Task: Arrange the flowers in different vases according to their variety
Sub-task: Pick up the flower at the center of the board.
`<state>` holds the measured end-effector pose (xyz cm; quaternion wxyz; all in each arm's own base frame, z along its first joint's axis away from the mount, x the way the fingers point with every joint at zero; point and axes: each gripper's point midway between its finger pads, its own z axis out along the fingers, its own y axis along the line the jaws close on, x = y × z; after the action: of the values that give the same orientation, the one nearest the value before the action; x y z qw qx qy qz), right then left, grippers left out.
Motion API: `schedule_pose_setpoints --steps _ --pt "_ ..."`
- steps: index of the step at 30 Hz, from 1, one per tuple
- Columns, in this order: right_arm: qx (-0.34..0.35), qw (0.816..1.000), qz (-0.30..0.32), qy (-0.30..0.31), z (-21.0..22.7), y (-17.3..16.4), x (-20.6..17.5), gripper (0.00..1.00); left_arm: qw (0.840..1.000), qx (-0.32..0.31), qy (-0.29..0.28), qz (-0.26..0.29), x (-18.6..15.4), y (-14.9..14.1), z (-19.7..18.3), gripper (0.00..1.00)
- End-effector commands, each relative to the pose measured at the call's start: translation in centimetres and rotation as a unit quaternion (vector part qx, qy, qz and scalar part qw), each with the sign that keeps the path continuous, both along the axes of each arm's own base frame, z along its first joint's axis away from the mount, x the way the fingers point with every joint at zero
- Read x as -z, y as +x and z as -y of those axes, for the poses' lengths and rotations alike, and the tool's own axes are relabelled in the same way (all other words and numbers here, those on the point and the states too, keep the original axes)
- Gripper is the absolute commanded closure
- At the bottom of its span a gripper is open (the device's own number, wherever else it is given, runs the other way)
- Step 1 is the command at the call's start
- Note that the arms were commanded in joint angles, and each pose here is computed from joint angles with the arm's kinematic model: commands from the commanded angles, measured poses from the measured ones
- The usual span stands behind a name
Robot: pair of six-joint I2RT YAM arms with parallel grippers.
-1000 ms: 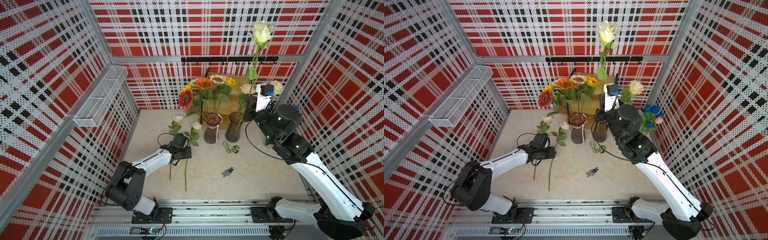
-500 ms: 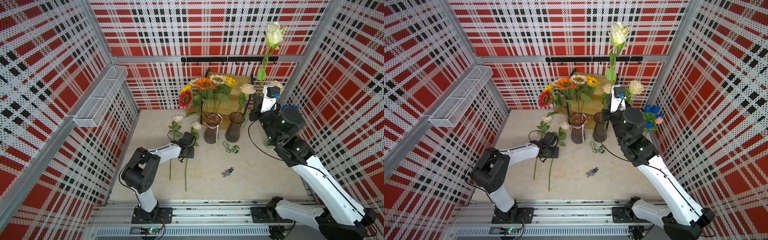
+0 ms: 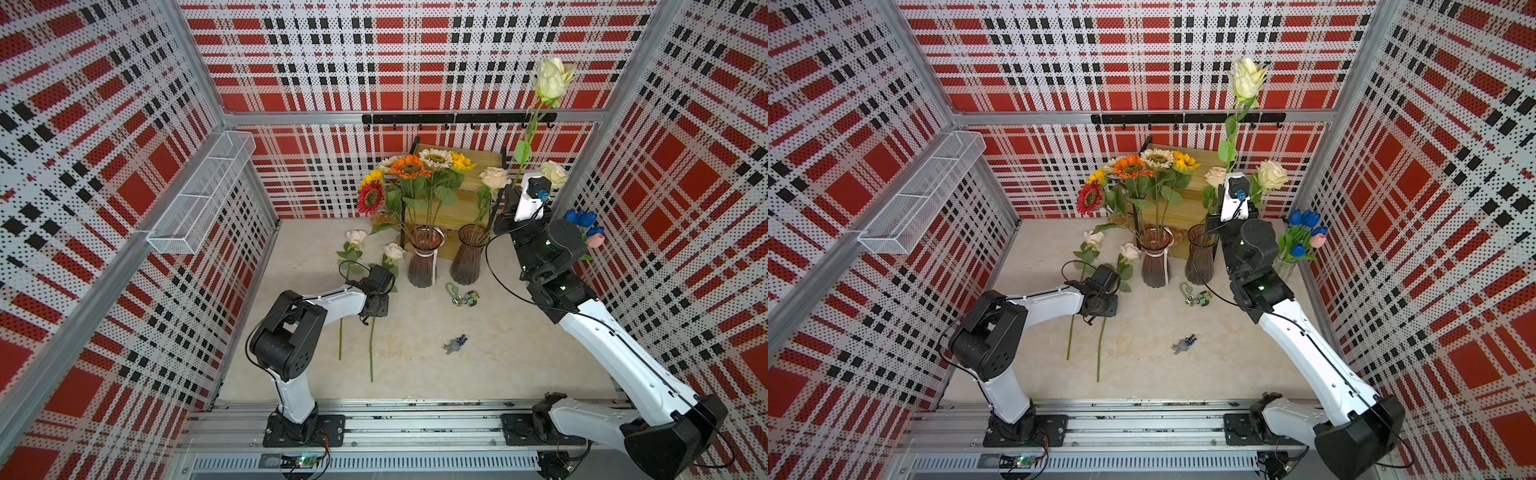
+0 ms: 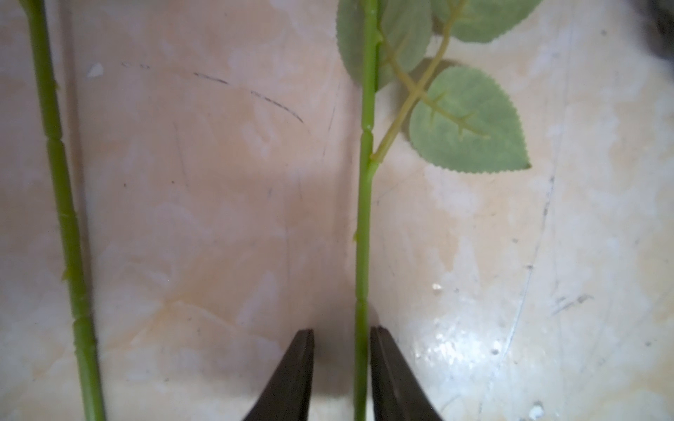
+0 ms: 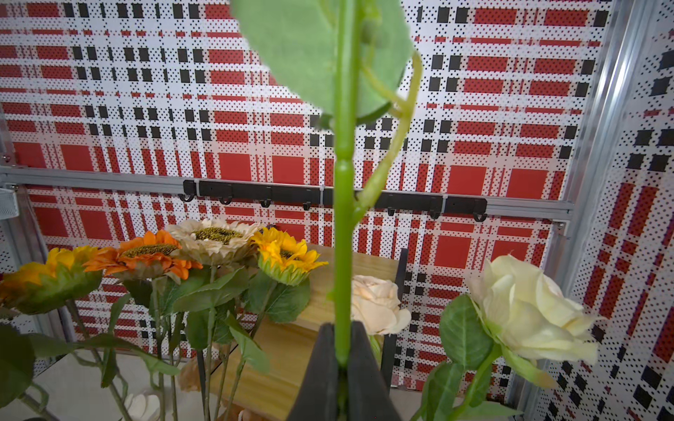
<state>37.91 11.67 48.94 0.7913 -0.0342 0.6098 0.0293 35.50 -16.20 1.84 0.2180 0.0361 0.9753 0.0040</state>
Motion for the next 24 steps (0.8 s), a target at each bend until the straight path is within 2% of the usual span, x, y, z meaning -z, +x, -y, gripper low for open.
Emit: schedule_pose_setpoints --steps 1,6,13,14,15,16,18,20,24 --pt "-0.012 0.999 0.020 0.024 0.0 0.9 -0.2 1.00 1.000 -0.003 0.006 0.016 -1.5 0.6 0.1 0.81" --pt "-0.014 0.999 0.017 0.034 -0.1 2.7 1.2 1.00 0.998 -0.013 -0.002 0.067 -6.1 1.8 -0.1 1.00" --pt "-0.026 0.998 -0.019 0.046 -1.2 4.9 3.9 0.99 0.990 -0.041 -0.015 0.131 -12.7 2.2 -1.8 1.00" --pt "-0.024 0.998 -0.038 0.043 -1.4 5.6 4.9 0.70 0.990 -0.048 -0.016 0.134 -13.1 2.1 -2.4 1.00" --pt "-0.024 0.997 -0.057 0.041 -1.6 6.2 5.9 0.31 0.989 -0.054 -0.018 0.135 -13.2 2.0 -2.9 1.00" --pt "-0.024 0.996 -0.079 0.043 -1.8 6.8 6.3 0.02 0.989 -0.057 -0.018 0.134 -13.1 1.8 -3.4 1.00" --pt "-0.015 0.987 -0.153 0.051 -1.8 7.4 8.5 0.00 0.989 -0.066 -0.018 0.133 -13.0 1.5 -4.2 1.00" --pt "-0.025 0.975 -0.212 0.054 -2.1 6.7 10.6 0.00 0.988 -0.073 -0.017 0.132 -12.8 1.0 -4.8 1.00" --pt "-0.019 0.957 -0.276 0.087 -1.0 3.2 13.0 0.00 0.987 -0.084 -0.019 0.138 -13.3 0.6 -5.9 1.00"
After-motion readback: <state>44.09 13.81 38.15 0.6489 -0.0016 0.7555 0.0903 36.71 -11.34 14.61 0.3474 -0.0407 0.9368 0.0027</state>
